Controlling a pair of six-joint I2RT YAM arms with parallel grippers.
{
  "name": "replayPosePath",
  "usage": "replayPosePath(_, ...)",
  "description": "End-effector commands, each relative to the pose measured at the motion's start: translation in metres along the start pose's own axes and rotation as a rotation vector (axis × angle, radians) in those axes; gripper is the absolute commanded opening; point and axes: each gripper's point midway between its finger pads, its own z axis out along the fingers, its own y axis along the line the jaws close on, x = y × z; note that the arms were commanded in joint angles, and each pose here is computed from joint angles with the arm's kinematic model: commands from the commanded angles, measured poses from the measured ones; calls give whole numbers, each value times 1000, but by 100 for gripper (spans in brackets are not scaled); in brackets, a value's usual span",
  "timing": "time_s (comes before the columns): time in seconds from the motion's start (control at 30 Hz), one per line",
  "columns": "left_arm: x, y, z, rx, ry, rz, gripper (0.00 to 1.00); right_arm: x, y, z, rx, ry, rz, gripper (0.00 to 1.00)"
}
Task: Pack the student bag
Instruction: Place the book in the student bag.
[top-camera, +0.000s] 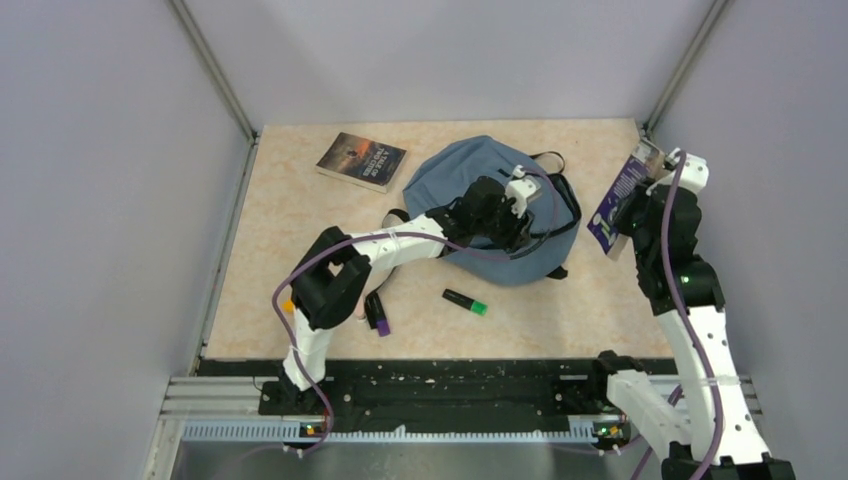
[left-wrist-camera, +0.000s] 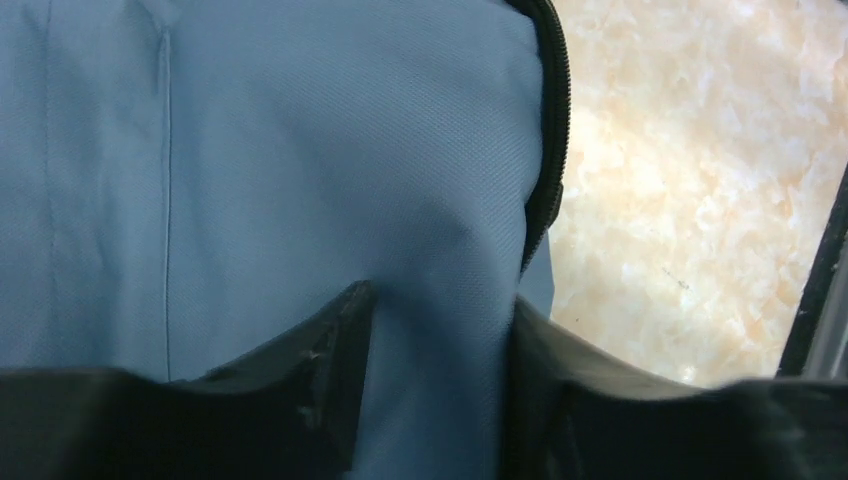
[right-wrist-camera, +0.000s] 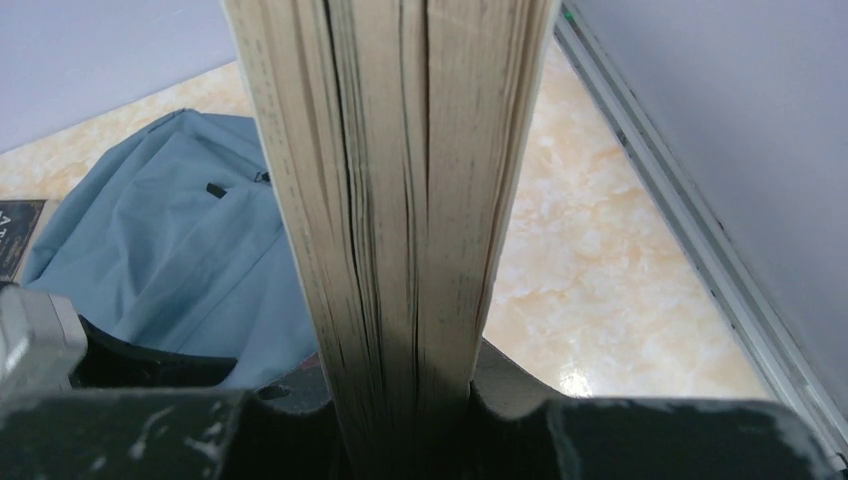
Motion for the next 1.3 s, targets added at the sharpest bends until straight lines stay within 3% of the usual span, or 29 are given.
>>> replayPosePath(0.0,-39,7,-8,-83,-69,31,35,-19,-1,-18,-26,-126,67,0)
replayPosePath(0.07,-55,12,-20,-136,-117,22,17,-10,5,-19,-66,-111,94,0)
replayPosePath(0.17,-85,15,-44,-196,-212,16,0,14,9,-16,-105,-64,116,0)
replayPosePath(0.4,-147,10,-94,-223,-381,12,0,68,21,-16,-183,85,177,0)
replayPosePath(0.7,-161,9,-110,-199,-411,35,0,132,70,-36,-445,354,387,0)
replayPosePath(1.1,-146,7,-113,-156,-397,46,0,126,120,-31,-675,413,691,0)
replayPosePath(1.27,-140,3,-115,-138,-393,51,0,108,111,-10,-615,278,844,0)
